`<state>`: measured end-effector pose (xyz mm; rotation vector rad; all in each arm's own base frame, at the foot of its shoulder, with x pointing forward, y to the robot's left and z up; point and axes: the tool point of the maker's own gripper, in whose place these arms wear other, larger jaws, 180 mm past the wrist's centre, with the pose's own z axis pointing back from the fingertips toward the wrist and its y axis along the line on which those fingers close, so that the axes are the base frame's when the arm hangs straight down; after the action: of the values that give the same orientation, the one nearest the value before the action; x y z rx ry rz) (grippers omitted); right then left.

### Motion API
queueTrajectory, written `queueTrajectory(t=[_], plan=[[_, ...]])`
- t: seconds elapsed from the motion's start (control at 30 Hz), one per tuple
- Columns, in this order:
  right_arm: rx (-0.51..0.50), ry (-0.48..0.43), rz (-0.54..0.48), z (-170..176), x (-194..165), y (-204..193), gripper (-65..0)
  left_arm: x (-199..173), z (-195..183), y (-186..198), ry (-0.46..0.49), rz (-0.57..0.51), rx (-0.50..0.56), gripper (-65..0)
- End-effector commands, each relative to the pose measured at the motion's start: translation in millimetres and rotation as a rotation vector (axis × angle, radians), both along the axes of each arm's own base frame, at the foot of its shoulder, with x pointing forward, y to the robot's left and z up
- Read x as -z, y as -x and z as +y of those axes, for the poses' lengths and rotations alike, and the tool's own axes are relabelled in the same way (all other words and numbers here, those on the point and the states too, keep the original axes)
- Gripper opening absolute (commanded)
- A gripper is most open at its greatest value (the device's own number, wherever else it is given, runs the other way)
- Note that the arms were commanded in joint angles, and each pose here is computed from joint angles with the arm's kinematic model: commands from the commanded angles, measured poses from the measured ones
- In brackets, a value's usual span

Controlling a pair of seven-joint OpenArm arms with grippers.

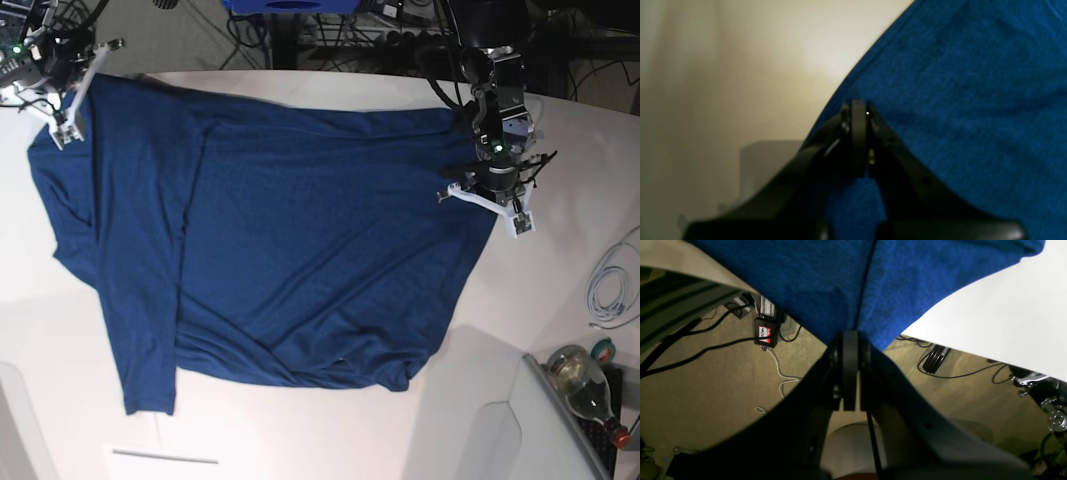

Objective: Layout the t-shirt on the table in an organized manner, then fold the t-shirt properly
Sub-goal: 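Drag the shirt edge with the right gripper to smooth the body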

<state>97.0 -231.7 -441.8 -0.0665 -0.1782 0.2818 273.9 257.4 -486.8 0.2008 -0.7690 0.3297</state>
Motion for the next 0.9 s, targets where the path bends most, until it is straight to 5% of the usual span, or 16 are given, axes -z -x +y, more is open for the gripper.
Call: queueTrajectory(t=[0.0,0.3,0.43,0.53,0.67,0.8,0.87], plan=[[-0.008,0.016,-0.004,-4,-4,2,-64.5,-2,1,-3,0.002,0.005,-0.002,-65.0],[0.006,0.005,0.049,-6,7,14,-62.9,-33,4,-19,-0.030,-0.080,0.007,-65.0],[-0.001,0.063,0.056,-12,-12,6,-41.9,-51,6,-29,-0.047,-0.131,0.011,-65.0],[0.009,0.088,-0.058,-19,-31,-21,-32.0,-55,6,-36,-0.046,-0.145,0.011,-65.0],[0.019,0.063,-0.211,-37,-29,-89,-38.4,-53,2,-55,-0.021,-0.150,0.006,-65.0],[0.066,0.014,-0.184,-57,5,-135,-62.9,-35,-22,-75,0.014,-0.107,0.064,-65.0],[0.086,-0.014,-0.160,-61,20,-147,-64.7,-26,-36,-84,0.021,-0.079,0.110,-65.0]])
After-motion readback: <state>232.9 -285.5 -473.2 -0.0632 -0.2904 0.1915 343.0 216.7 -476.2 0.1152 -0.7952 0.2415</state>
